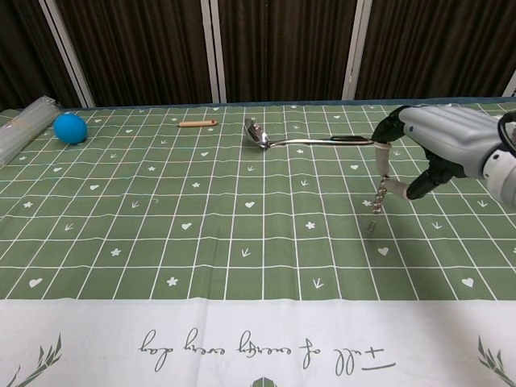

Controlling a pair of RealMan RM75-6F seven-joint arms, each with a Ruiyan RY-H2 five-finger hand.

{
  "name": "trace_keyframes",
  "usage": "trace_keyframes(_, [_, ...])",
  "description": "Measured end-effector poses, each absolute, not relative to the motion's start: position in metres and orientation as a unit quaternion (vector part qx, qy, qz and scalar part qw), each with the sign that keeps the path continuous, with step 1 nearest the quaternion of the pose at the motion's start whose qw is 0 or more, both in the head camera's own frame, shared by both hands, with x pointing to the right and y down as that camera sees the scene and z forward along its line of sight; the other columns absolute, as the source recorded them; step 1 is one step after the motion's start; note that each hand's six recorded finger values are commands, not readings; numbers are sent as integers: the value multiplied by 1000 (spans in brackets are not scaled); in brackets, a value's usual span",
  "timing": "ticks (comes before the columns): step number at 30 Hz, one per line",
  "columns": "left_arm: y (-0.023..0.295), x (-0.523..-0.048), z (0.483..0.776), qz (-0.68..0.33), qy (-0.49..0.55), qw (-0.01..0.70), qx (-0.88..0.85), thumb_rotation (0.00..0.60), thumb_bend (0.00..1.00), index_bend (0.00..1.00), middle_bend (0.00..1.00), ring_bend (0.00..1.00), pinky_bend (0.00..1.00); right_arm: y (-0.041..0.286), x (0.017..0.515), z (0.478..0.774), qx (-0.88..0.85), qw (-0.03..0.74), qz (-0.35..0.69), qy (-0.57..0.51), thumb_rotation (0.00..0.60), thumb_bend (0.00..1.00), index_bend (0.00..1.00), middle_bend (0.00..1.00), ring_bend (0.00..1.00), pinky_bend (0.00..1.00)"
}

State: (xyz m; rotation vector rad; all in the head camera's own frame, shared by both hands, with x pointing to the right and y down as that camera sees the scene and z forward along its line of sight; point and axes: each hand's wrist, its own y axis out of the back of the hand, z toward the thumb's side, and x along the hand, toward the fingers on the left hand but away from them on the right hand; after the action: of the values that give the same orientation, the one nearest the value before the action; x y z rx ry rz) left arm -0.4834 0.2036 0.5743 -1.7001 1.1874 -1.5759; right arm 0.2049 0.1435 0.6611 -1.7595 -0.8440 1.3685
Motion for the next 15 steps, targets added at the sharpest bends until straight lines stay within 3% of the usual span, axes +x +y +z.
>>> trace_keyframes(15, [204, -483, 574, -583, 440, 263, -630, 600, 38, 0, 0, 0, 0, 148, 201, 668, -687, 368, 537, -323, 600, 412, 577, 177, 0, 32])
